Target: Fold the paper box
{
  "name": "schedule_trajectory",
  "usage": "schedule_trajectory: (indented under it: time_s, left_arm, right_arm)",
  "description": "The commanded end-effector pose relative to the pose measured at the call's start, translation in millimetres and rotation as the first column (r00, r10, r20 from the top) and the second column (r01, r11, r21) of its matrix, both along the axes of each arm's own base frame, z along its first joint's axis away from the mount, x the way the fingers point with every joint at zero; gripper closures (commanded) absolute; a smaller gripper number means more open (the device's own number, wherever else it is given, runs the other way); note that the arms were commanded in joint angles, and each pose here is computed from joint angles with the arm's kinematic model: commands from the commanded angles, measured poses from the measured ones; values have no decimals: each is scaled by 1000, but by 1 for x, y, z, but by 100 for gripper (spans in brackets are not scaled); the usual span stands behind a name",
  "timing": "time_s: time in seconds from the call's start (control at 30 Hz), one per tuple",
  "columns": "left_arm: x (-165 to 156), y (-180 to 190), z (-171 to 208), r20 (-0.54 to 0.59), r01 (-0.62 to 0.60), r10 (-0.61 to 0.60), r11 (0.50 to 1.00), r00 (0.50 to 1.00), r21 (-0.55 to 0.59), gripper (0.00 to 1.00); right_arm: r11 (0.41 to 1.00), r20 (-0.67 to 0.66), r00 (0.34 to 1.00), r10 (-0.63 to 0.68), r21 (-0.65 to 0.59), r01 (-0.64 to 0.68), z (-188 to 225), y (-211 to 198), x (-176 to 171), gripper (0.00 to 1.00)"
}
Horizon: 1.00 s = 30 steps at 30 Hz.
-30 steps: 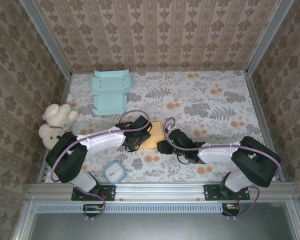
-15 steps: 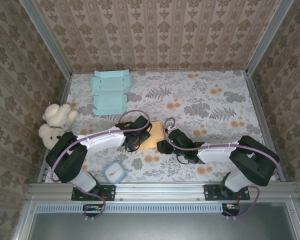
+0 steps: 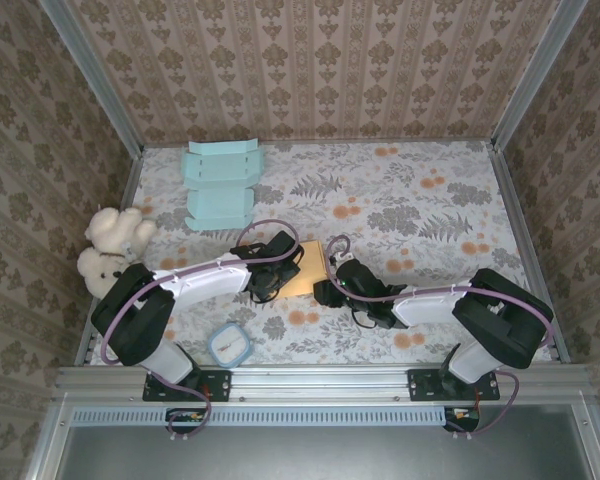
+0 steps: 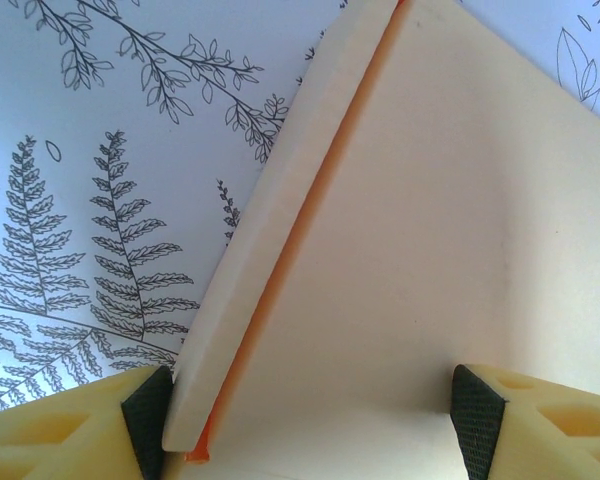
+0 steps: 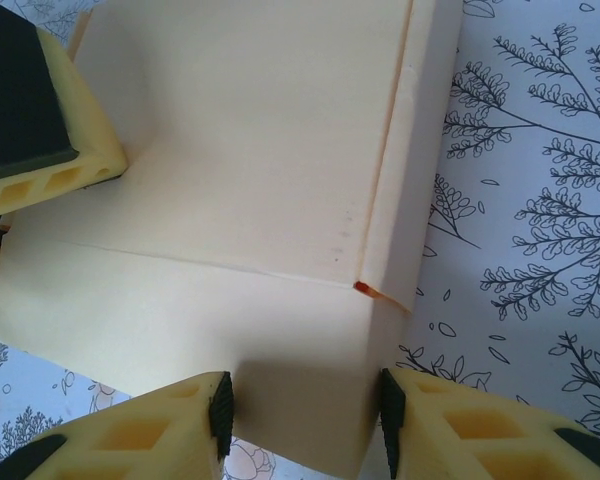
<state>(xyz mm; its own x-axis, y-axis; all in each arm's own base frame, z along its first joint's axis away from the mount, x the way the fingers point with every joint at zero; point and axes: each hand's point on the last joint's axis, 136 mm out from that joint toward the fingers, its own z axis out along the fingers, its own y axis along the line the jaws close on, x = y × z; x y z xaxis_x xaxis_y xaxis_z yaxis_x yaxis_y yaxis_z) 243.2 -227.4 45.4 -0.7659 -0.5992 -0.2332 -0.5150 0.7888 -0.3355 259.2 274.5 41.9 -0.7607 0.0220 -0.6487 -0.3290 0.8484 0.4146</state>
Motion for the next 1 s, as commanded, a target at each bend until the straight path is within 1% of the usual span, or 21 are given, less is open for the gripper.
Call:
schedule_trajectory:
  time_s: [0.0, 0.43, 0.97]
  left_arm:
    - [-13, 16, -18, -63, -33, 36, 998, 997, 55, 26]
    - [-13, 16, -19, -66, -31, 35, 998, 997, 55, 26]
    - [-14, 12, -25, -85, -21, 25, 998, 996, 51, 27]
  right_arm:
    - [997, -24, 1000, -4, -75, 2, -21, -11, -8, 55]
    - [996, -3, 1000, -2, -88, 1, -26, -11, -5, 55]
    - [996, 88, 996, 5, -94, 4, -35, -6, 8, 54]
